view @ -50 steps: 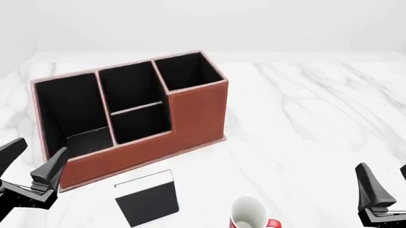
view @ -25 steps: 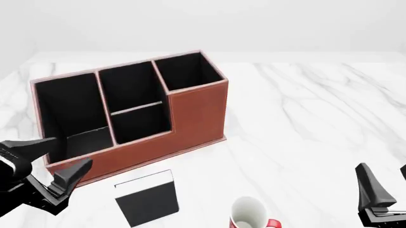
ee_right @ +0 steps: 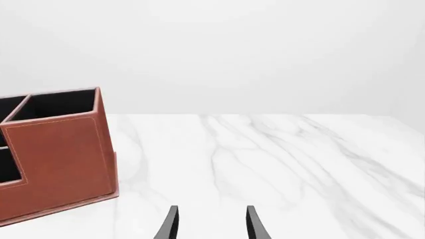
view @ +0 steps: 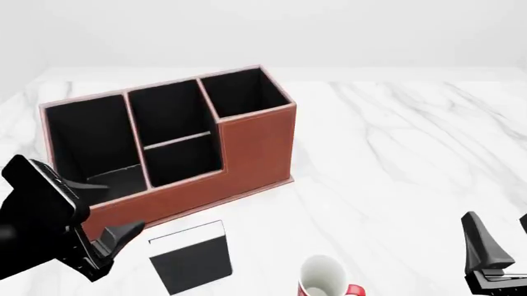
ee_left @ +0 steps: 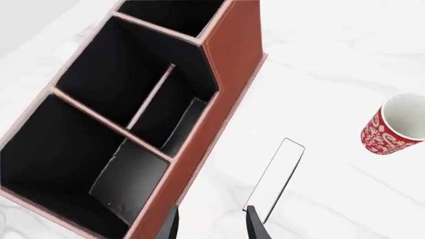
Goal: Pick up the book and place it in the front compartment of the caddy.
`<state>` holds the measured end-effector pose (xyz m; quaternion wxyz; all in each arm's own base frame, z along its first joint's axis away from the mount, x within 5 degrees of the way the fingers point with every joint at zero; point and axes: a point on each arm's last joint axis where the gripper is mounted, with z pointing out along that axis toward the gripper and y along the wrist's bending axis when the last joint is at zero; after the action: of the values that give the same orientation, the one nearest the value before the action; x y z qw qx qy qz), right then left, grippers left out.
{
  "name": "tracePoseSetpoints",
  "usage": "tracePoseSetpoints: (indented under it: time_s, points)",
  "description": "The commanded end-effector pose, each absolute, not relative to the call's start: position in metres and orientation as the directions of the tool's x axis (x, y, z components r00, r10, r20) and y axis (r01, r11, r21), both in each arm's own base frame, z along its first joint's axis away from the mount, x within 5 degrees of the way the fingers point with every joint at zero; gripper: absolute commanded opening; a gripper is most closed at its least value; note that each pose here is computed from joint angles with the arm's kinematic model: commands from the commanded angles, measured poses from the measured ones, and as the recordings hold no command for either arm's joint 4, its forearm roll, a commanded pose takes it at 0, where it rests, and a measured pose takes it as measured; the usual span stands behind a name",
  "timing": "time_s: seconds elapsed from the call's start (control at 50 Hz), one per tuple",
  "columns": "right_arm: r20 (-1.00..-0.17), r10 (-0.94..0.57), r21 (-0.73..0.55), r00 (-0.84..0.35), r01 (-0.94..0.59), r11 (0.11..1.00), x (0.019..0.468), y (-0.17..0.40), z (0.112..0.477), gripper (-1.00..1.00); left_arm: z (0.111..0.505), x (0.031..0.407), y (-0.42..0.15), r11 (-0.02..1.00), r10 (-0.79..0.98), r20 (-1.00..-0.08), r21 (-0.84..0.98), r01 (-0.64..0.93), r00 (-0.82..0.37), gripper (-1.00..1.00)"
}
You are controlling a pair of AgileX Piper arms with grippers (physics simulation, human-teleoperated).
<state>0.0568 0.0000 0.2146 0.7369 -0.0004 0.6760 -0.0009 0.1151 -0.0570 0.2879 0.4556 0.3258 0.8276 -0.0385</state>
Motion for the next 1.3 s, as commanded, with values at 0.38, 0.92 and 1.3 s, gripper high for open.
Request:
tracePoseSetpoints:
  time_s: [0.38,0.92,1.3]
  points:
    - [-0.996,-0.001,-0.001,0.086,0.001,1.0,0.056,0.0,0.214,1.0,0.277,0.136,-0.089,0.658,0.659,-0.63,0.218,0.721,-0.41,1.0]
    - [-0.996,-0.001,-0.001,0.086,0.001,1.0,0.056,0.0,0.214,1.0,0.283,0.145,-0.099,0.585,0.731,-0.574,0.248,0.772,-0.37,1.0]
    - [-0.996,-0.001,-0.001,0.086,0.001,1.0,0.056,0.0,0.214,1.0,0.28,0.145,-0.102,0.565,0.749,-0.551,0.242,0.789,-0.367,1.0]
